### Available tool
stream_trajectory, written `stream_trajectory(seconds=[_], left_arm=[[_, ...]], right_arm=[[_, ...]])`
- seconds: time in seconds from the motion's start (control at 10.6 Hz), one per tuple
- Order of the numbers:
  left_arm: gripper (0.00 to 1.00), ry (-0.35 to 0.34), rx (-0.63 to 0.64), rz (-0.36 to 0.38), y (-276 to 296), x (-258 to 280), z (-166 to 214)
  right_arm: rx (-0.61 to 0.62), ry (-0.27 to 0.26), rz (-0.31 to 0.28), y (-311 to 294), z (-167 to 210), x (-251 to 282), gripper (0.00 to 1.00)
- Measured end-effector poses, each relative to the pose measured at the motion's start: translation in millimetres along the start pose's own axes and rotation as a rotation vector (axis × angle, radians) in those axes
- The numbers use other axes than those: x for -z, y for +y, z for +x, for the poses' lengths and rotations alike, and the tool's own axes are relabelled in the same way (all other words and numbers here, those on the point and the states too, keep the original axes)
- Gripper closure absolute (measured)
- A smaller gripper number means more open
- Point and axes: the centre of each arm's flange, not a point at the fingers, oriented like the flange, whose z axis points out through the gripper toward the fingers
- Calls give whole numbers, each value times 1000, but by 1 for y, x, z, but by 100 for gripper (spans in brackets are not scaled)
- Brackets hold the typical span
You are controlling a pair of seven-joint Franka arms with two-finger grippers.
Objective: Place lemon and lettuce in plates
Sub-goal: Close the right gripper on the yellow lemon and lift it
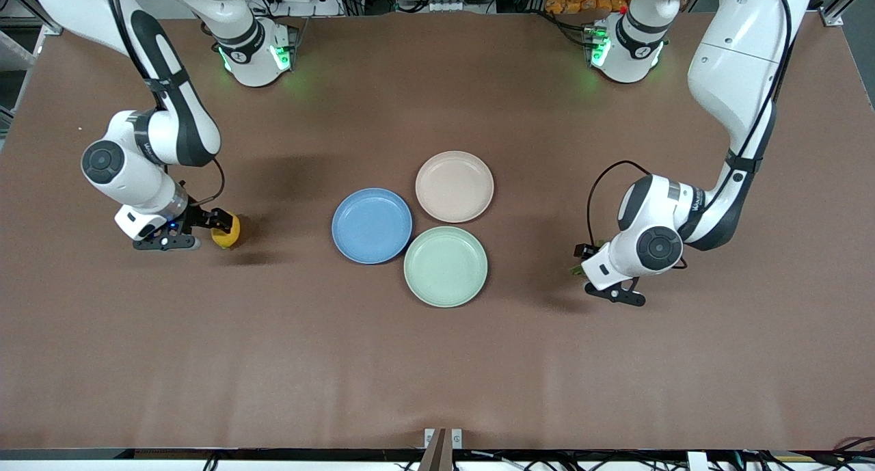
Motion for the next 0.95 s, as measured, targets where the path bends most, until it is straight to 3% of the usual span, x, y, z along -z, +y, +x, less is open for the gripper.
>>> stream_trajectory(seconds=[0.38,0.57,0.76,0.85,0.95], left_arm=[[1,-12,-3,-1,2,-8,-3],[8,-4,-3,-3,2,-8,-2],[37,-5,-3,-3,3,-9,-3],[46,-4,-3,-3,3,-9,-3],[63,-4,-4,-3,3,-9,-2]], right_arm=[[-19,29,-6,-10,-9,-36,0],[-30,46,-9,-17,-9,-53,0],[-35,56,-12,-21,-11,-67,0],[-35,57,-13,-21,-11,-71,1],[-35,59,-13,-21,-11,-70,1]])
